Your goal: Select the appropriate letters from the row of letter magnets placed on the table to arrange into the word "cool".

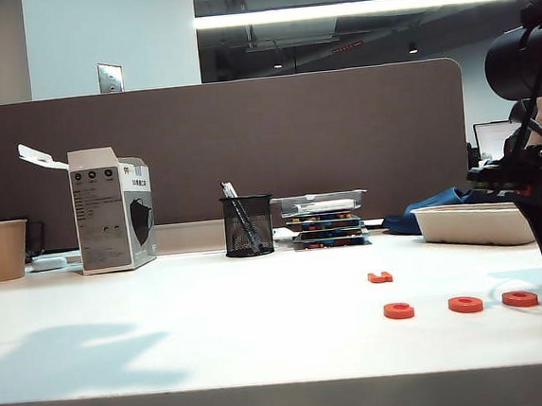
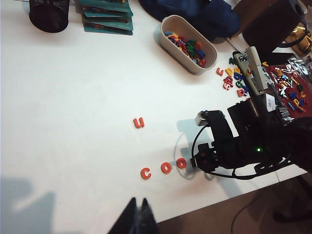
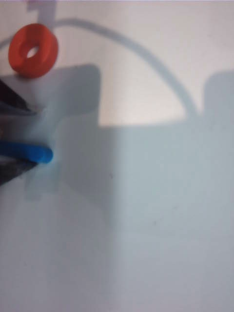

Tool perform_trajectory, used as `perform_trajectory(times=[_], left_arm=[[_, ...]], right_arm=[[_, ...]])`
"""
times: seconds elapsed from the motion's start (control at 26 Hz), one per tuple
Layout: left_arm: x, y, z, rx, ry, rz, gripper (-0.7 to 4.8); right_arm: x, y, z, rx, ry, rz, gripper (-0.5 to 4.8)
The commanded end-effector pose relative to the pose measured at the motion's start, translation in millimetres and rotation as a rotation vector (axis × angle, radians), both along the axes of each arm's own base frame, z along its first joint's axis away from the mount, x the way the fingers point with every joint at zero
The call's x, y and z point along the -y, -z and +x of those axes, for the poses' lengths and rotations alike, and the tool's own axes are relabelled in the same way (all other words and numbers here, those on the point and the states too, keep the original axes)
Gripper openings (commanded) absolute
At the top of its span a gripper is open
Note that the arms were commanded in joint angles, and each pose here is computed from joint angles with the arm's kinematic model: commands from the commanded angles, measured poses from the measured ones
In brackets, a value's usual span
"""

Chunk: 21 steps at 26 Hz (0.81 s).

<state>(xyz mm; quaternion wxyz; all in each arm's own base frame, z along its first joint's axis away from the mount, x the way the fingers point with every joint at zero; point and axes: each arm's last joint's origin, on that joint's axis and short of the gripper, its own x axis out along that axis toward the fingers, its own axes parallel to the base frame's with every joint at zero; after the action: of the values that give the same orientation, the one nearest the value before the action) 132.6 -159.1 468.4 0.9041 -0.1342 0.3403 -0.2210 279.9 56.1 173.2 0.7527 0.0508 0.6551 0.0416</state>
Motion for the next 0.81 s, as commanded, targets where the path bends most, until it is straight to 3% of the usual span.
perform_trajectory(times=[0.04, 0.54, 0.65, 0.73, 0.81], left_arm=[[-0.6, -1.5, -0.5, 0.007, -0.004, -0.009, -0.03], [-0.6, -1.5, -0.5, 0.007, -0.003, -0.009, -0.03], [-0.6, -1.5, -0.5, 0.007, -0.003, -0.009, -0.03], [-0.5, -1.5, -0.4, 0.007, -0.003, -0.009, -0.03], [-0.6, -1.5, -0.5, 0.007, -0.003, -0.009, -0.03]], right_arm=[[-0.6, -3.1, 1.5, -0.016, 0.001, 0.005, 1.19], [-3.3, -43.6, 16.8, 0.041, -0.027, 0.002, 1.22], [-3.0, -72.2, 21.8, 0.149, -0.024, -0.001, 1.11], [3.0, -115.0, 25.6, 0.303, -0.039, -0.015, -0.03], [8.9, -139.2, 25.2, 0.387, -0.035, -0.012, -0.03]])
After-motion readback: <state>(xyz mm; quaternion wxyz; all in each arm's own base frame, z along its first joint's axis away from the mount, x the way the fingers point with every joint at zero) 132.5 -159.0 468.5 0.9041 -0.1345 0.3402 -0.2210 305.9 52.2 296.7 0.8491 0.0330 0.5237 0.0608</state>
